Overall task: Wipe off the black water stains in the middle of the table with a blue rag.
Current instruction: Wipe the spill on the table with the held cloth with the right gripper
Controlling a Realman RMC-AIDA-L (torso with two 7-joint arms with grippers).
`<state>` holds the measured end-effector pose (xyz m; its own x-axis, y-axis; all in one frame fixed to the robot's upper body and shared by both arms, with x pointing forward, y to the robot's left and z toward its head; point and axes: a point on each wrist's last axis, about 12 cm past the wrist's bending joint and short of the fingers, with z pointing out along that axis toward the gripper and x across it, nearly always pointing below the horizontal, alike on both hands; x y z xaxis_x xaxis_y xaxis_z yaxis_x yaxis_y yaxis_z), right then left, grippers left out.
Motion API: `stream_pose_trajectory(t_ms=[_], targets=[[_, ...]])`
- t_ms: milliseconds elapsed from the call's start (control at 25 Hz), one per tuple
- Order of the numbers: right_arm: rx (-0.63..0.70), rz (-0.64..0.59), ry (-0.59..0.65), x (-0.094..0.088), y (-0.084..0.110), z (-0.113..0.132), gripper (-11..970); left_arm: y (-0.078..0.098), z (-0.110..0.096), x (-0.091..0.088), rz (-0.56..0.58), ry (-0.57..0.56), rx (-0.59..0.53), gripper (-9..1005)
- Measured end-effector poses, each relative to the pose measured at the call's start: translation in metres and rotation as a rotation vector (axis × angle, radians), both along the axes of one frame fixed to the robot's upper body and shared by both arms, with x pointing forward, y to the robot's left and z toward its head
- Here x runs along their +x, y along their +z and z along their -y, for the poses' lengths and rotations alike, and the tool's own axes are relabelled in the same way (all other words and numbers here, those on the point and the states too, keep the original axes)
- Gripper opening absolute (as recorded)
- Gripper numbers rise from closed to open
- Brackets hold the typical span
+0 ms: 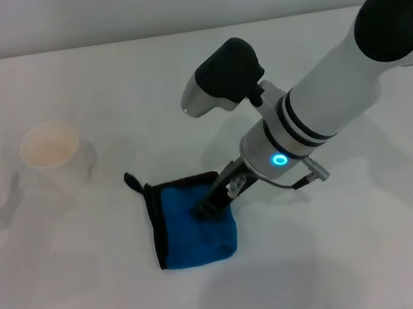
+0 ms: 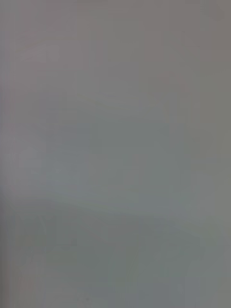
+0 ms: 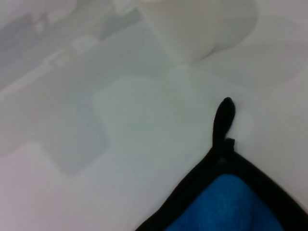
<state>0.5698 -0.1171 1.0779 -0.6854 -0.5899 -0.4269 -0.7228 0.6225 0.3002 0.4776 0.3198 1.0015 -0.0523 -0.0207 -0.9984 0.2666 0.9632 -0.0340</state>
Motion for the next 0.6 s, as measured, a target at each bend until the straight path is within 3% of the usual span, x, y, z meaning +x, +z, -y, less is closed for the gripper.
stream_pose_trajectory(t_ms=[600], targets=[[-0.01,0.063,-0.117,0.02,-0.005,0.02,31,0.002,0.002,0.004,0.01,-0.008,0.001,873]])
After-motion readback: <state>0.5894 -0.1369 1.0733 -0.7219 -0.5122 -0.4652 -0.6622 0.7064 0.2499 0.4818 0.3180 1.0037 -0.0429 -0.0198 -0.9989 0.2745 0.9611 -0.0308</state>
